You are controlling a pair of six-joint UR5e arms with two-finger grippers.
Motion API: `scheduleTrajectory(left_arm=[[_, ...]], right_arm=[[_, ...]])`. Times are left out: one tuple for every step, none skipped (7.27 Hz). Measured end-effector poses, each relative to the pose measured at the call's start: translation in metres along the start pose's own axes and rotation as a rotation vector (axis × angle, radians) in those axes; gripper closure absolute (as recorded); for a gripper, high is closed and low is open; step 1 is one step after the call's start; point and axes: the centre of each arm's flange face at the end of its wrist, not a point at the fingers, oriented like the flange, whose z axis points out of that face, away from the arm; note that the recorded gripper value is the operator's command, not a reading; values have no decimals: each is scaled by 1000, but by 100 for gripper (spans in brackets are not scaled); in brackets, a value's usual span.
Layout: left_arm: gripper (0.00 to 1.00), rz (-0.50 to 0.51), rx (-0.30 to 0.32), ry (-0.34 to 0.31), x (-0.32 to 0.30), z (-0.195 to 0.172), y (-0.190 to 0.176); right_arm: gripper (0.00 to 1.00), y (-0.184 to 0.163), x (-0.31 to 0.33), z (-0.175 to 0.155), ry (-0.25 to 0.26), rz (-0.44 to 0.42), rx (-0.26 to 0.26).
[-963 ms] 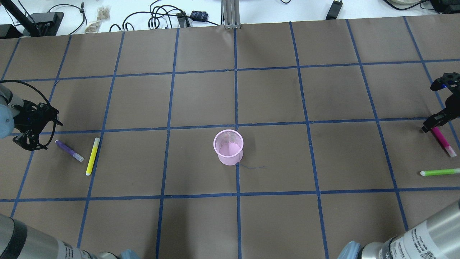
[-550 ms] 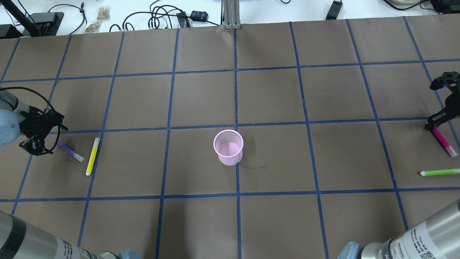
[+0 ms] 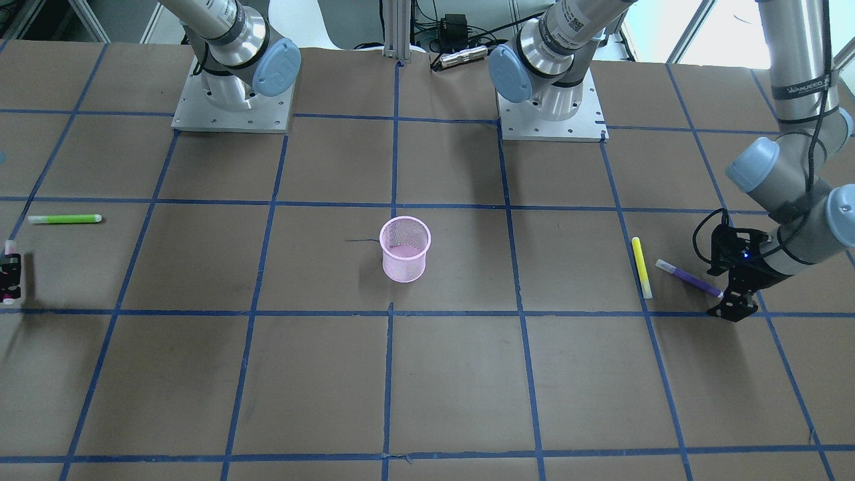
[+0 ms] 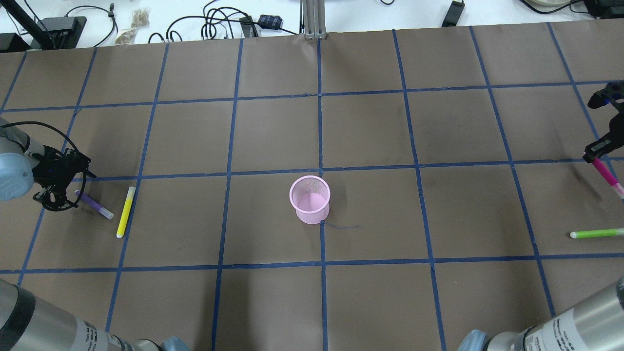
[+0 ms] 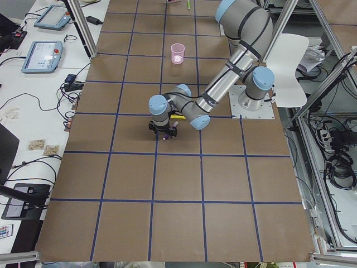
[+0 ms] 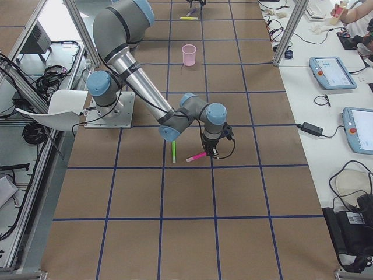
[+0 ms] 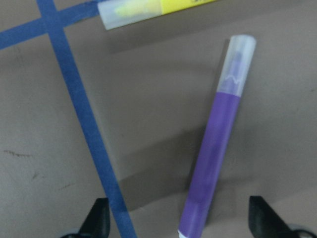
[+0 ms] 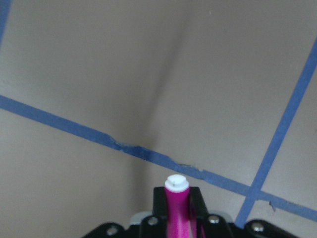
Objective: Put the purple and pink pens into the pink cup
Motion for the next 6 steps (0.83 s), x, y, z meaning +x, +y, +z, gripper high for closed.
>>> scheduleTrajectory(left_arm=[[75,15,2,-8,0,0,0],[91,26,8,-21,-1,-1,0],[100,30,10,-28,-2,-1,0],[100,31,9,-33,-2,-3,1],[100,28,4,-36,-2,-6,1],[100,22,-2,-40,-2,-10,2]], right_arm=[[100,-10,-21,-27,5,-24,61],[100,-18,-49,-57,-2,-52,146],[100,-32,-89,-82,-18,-102,232],[100,-56,-139,-102,-31,-158,304],[100,-81,-188,-120,-28,-187,362],[100,-103,-237,-137,-17,-213,422]])
